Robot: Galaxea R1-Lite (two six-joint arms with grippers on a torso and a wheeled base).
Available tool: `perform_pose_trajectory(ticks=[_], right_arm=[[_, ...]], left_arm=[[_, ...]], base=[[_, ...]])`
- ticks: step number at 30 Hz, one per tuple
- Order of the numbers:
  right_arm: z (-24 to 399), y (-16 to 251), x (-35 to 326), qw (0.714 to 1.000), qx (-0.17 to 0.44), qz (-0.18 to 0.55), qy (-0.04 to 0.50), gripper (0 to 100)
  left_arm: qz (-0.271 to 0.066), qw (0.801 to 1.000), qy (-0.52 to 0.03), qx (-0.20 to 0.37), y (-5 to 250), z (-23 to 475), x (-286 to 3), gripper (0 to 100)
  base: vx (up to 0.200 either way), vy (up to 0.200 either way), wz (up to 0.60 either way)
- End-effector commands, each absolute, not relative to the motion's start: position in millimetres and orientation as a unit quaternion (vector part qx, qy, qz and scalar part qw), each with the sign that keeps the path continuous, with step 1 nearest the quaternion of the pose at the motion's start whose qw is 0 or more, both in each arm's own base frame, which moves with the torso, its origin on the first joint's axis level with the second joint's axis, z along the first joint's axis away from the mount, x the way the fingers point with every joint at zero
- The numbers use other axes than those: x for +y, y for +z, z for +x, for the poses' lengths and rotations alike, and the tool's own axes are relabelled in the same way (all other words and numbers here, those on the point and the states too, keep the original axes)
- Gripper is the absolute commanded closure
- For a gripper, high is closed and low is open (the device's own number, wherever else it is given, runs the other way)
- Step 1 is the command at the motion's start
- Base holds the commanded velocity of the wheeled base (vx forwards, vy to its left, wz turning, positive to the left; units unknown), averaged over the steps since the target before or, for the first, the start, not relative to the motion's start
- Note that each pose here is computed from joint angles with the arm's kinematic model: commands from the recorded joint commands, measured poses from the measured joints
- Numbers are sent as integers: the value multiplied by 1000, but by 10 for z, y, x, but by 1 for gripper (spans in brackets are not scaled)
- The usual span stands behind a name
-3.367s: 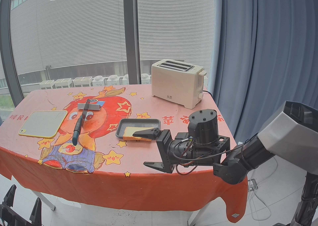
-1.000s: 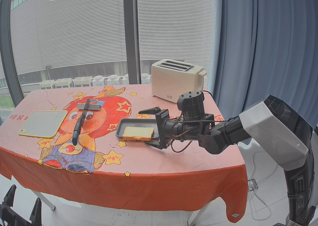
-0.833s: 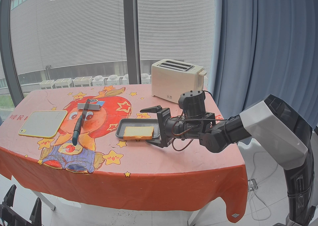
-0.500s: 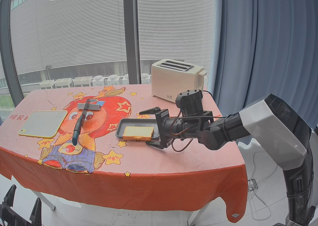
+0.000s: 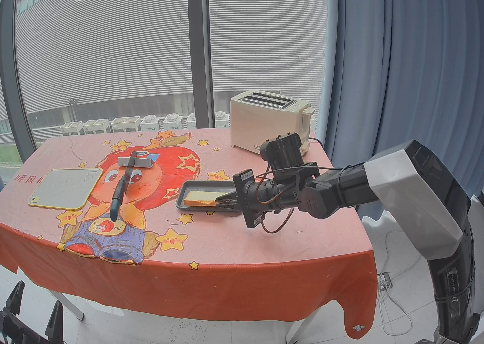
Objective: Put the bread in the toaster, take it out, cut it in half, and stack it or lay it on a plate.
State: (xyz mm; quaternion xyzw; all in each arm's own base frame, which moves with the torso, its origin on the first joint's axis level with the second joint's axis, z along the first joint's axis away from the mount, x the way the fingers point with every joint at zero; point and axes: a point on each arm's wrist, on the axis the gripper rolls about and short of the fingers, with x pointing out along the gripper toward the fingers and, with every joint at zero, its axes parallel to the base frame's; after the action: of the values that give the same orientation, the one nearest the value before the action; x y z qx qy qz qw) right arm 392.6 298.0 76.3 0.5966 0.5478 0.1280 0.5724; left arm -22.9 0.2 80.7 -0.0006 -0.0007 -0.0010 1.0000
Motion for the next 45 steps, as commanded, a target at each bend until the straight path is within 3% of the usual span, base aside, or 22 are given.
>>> perform_pose_trajectory(ticks=[1, 17, 18, 22, 29, 34, 40, 45], right_arm=[[3986, 830, 3034, 567, 559, 591, 127, 100], [3925, 890, 3081, 585, 558, 571, 141, 100], [3910, 1059, 3060, 591, 546, 572, 159, 100], [3867, 1278, 3037, 599, 532, 570, 183, 100], [3822, 1463, 2966, 621, 521, 550, 201, 100], [3790, 1501, 2919, 651, 517, 516, 207, 100], [3720, 1589, 2888, 719, 474, 467, 201, 100], [3632, 1789, 2812, 745, 456, 440, 207, 100]], left_arm=[[-1, 1000, -1, 1, 755, -227, 2, 0], [-1, 1000, -1, 1, 755, -227, 2, 0], [-1, 1000, -1, 2, 755, -226, 2, 0], [-1, 1000, -1, 2, 755, -226, 2, 0], [-1, 1000, -1, 2, 755, -226, 2, 0], [-1, 1000, -1, 1, 755, -227, 2, 0], [-1, 1000, -1, 1, 755, -227, 2, 0], [-1, 1000, -1, 2, 755, -226, 2, 0]], base=[[0, 0, 0], [0, 0, 0], [0, 0, 0], [0, 0, 0], [0, 0, 0], [0, 0, 0], [0, 0, 0], [0, 0, 0]])
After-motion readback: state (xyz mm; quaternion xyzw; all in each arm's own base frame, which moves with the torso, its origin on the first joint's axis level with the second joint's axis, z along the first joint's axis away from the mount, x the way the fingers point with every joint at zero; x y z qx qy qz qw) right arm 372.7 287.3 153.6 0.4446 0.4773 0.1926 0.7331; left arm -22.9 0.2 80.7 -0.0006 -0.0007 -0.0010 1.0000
